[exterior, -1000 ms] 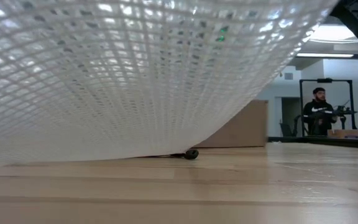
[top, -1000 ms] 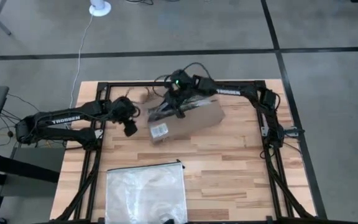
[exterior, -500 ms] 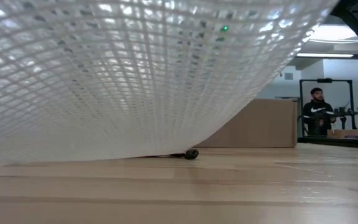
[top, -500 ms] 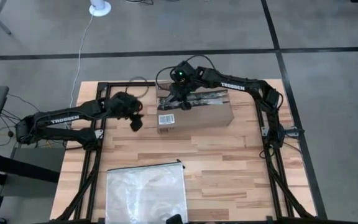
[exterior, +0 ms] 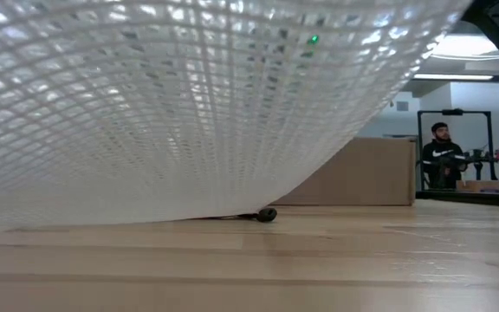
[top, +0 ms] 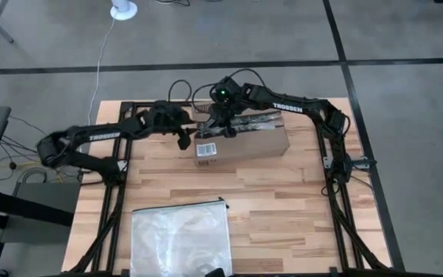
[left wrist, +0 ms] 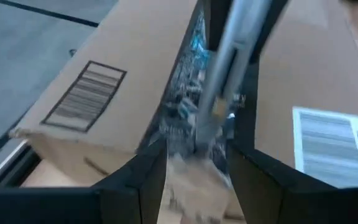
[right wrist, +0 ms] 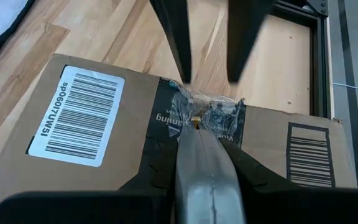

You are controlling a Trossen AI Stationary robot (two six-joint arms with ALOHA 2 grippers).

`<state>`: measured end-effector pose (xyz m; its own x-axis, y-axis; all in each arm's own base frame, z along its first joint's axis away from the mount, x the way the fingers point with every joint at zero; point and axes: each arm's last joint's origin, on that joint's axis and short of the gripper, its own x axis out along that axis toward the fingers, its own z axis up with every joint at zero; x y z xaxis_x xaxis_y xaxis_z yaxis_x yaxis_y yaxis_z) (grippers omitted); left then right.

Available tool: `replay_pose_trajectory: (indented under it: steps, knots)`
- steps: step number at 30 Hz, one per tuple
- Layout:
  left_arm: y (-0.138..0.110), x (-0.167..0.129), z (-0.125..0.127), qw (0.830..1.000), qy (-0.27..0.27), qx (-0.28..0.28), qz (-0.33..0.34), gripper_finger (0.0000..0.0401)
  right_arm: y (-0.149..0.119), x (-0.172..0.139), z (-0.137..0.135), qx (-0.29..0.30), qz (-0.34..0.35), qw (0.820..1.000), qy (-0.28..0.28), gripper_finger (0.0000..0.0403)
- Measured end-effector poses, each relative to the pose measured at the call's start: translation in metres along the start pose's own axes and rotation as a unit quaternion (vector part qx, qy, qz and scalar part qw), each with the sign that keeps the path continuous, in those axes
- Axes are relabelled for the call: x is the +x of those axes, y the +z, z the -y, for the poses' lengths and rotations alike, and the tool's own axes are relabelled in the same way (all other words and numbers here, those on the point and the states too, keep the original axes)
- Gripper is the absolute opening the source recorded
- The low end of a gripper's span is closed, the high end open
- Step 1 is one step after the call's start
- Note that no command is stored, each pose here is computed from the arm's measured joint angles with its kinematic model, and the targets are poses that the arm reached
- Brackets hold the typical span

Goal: Unpack boxes
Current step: Open the box using the cutter

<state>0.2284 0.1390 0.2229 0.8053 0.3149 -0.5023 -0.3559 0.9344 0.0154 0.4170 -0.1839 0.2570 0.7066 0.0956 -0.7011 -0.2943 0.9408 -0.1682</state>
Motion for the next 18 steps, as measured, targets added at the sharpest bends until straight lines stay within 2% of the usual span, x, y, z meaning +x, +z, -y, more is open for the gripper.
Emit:
replay_pose_trajectory:
  steps: [3,8,13,18]
  knots:
    - [0.009,0.012,-0.003,0.999,-0.024,0.018,0.013,0.0152,0.000,0.000,0.000,0.004,0.001,1.000,0.000,0.0061]
    - [-0.008,0.035,-0.004,0.997,-0.043,0.030,-0.058,0.0152,0.000,0.000,0.000,0.014,0.000,1.000,0.001,0.0061]
    - [-0.015,0.035,-0.004,0.993,-0.050,0.040,-0.097,0.0152,-0.002,-0.005,0.002,0.019,-0.007,1.000,-0.001,0.0061]
    - [-0.018,0.030,-0.005,0.991,-0.052,0.045,-0.118,0.0152,-0.003,-0.024,0.004,0.010,-0.025,1.000,-0.009,0.0061]
